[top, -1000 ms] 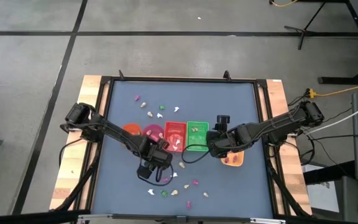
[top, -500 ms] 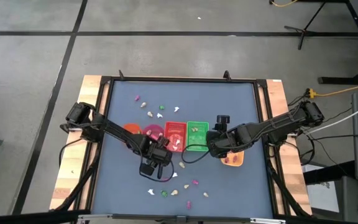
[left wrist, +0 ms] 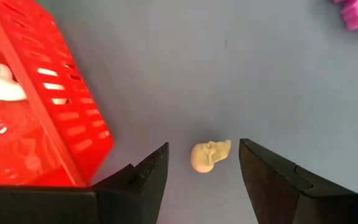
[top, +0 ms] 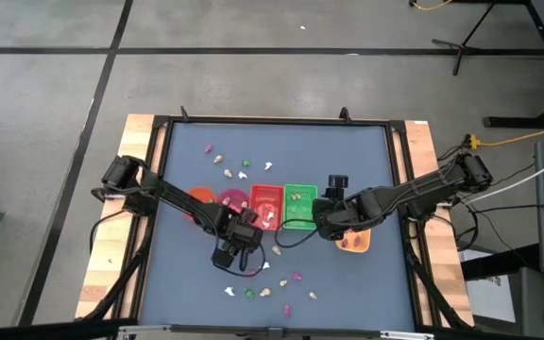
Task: Sort Halloween decoration
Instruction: Put the yellow skull toy into the green bin
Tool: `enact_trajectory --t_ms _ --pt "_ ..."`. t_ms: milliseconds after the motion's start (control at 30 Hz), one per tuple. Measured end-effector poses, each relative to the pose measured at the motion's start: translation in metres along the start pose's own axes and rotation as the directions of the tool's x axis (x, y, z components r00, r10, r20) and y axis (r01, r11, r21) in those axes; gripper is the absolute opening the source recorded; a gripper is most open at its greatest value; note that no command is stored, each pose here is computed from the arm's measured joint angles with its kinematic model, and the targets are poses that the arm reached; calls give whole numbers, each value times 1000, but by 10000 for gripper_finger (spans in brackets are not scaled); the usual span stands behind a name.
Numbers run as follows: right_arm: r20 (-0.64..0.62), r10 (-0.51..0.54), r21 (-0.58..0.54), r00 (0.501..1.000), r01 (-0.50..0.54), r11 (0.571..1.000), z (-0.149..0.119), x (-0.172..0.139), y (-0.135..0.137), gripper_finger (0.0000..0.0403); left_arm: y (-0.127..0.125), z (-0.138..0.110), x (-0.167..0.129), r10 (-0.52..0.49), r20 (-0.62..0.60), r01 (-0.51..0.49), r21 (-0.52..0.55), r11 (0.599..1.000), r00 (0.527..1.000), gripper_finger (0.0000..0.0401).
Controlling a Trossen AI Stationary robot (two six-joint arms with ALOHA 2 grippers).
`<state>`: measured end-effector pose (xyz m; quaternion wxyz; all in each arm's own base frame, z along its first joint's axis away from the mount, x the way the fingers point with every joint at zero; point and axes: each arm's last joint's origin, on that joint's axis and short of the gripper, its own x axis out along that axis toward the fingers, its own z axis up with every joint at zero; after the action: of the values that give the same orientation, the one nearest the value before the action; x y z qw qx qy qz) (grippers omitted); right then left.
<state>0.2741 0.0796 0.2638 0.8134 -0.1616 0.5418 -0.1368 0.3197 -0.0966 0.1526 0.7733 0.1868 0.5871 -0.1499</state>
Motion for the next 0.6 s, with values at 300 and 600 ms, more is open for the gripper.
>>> enact_trajectory --t_ms 300,600 --pt "0 0 0 1000 0 1000 0 0 0 182 0 -2 11 -10 -36 10 -2 1000 999 179" --pt "1 0 1 1000 0 1000 0 0 0 182 0 -2 13 -12 -51 11 -2 1000 999 179"
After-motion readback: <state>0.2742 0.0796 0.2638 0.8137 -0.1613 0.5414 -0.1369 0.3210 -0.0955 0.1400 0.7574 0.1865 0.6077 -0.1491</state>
